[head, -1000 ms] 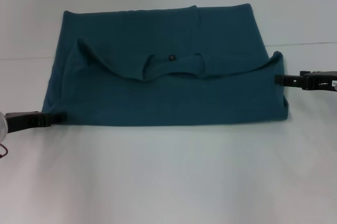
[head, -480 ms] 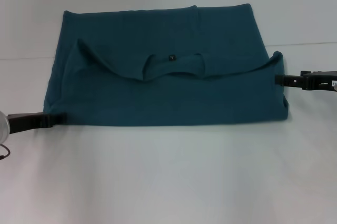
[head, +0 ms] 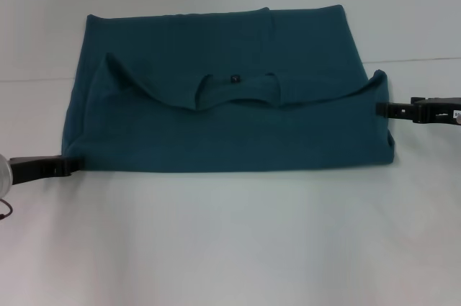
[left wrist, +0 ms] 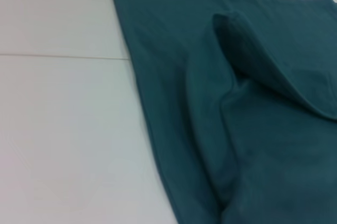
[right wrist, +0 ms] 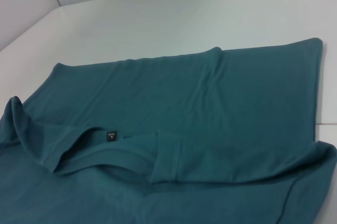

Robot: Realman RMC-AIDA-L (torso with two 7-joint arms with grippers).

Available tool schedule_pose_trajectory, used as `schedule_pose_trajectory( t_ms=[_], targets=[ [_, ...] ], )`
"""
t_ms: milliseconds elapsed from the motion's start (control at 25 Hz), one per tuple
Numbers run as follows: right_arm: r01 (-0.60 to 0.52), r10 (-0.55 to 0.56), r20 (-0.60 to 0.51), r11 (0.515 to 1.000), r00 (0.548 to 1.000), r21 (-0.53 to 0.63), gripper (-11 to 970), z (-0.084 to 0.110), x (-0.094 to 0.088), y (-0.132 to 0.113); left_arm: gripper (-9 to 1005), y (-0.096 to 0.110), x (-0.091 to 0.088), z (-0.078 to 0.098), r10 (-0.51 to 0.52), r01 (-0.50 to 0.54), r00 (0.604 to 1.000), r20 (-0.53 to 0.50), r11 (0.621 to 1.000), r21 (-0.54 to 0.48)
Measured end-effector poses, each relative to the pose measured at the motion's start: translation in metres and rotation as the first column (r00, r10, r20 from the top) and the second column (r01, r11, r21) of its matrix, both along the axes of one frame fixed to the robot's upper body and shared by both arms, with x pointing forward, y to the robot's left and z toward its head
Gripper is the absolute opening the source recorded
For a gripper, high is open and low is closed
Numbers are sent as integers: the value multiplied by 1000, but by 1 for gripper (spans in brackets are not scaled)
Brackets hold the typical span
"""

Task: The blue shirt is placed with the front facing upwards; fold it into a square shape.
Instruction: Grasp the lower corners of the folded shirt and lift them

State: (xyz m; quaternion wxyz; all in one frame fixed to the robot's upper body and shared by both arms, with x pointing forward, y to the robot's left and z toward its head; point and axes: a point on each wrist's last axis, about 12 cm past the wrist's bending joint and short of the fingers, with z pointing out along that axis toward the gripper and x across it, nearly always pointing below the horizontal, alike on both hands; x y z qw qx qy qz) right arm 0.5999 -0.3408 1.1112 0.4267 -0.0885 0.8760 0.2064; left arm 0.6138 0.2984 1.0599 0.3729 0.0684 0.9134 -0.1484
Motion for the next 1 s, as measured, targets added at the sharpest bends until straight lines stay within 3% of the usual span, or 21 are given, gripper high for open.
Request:
schedule_pose_trajectory(
  t_ms=[120,560,1000],
  targets=[
    [0,0,0,1000,1000,0,927,0,0,0,536,1,0,0,5,-5,1000,1,1000,1],
    [5,-5,-5,1000,1000,0,927,-2,-2,-2,94,1,-1,-1,-3,3,1000,1,1000,12],
    [20,-19,-50,1000,999,20,927,1,-6,-14,54,4,-2,-2,-2,2,1000,14,1000,28]
  ],
)
